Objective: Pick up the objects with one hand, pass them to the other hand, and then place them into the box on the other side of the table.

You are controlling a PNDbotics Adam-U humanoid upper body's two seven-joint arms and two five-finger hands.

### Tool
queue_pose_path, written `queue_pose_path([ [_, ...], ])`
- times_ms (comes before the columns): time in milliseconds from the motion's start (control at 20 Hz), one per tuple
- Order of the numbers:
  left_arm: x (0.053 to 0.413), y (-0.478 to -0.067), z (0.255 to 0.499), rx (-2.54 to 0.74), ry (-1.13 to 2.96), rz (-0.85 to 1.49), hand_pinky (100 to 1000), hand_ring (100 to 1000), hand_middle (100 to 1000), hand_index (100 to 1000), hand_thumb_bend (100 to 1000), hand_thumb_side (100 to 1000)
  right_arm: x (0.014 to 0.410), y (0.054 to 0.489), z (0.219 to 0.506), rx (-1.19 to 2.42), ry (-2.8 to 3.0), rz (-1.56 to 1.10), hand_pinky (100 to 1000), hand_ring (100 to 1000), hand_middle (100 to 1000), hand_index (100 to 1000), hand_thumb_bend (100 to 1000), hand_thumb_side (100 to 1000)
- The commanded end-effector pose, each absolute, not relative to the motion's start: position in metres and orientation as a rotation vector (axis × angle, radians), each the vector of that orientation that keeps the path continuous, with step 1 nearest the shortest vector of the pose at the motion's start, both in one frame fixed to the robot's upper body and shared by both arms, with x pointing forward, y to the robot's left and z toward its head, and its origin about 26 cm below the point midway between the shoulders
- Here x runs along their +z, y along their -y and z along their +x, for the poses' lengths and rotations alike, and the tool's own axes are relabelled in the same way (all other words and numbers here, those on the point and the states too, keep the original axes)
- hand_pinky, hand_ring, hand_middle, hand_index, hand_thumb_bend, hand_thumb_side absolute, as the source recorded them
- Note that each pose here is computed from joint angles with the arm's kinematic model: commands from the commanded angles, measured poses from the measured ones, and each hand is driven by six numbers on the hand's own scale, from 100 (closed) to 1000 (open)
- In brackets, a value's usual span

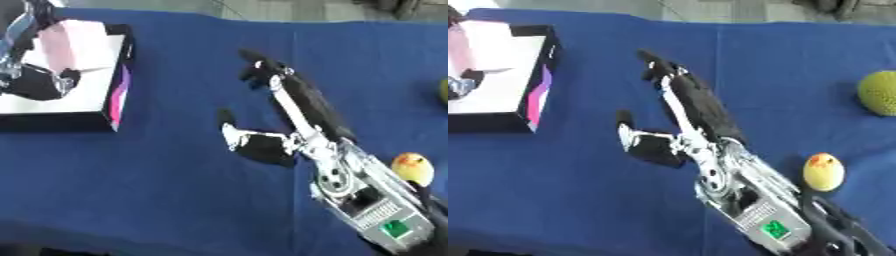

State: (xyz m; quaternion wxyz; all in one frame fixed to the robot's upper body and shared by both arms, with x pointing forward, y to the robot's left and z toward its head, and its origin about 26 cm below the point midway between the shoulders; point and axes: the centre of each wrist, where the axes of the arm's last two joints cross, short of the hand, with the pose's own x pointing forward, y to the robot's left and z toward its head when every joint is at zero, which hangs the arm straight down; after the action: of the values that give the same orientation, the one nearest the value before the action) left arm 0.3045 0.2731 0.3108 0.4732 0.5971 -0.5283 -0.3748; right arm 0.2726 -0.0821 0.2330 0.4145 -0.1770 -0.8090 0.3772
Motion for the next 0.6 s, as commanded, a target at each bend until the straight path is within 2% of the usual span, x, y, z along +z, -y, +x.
queue_pose_path([
  [50,0.320,-0.292,0.318,-0.824,1.218,1.489,689,508,300,432,186,100,0.244,0.090,0.273,0.934,2.094,-0.399,888,786,779,958,100,302],
  [250,0.314,-0.309,0.346,-0.784,1.195,1.464,702,520,315,451,133,100,0.248,0.098,0.277,0.954,2.123,-0.346,883,781,776,947,100,234],
  [400,0.305,-0.324,0.367,-0.762,1.150,1.442,714,548,358,501,153,100,0.252,0.104,0.280,0.962,2.173,-0.347,877,774,770,937,100,200],
  [550,0.295,-0.341,0.384,-0.742,1.089,1.430,750,604,454,603,210,100,0.256,0.113,0.283,0.972,2.209,-0.376,874,776,770,931,100,216],
  [600,0.291,-0.346,0.389,-0.735,1.072,1.426,778,650,522,666,242,100,0.258,0.118,0.285,0.965,2.222,-0.397,875,780,771,926,100,203],
])
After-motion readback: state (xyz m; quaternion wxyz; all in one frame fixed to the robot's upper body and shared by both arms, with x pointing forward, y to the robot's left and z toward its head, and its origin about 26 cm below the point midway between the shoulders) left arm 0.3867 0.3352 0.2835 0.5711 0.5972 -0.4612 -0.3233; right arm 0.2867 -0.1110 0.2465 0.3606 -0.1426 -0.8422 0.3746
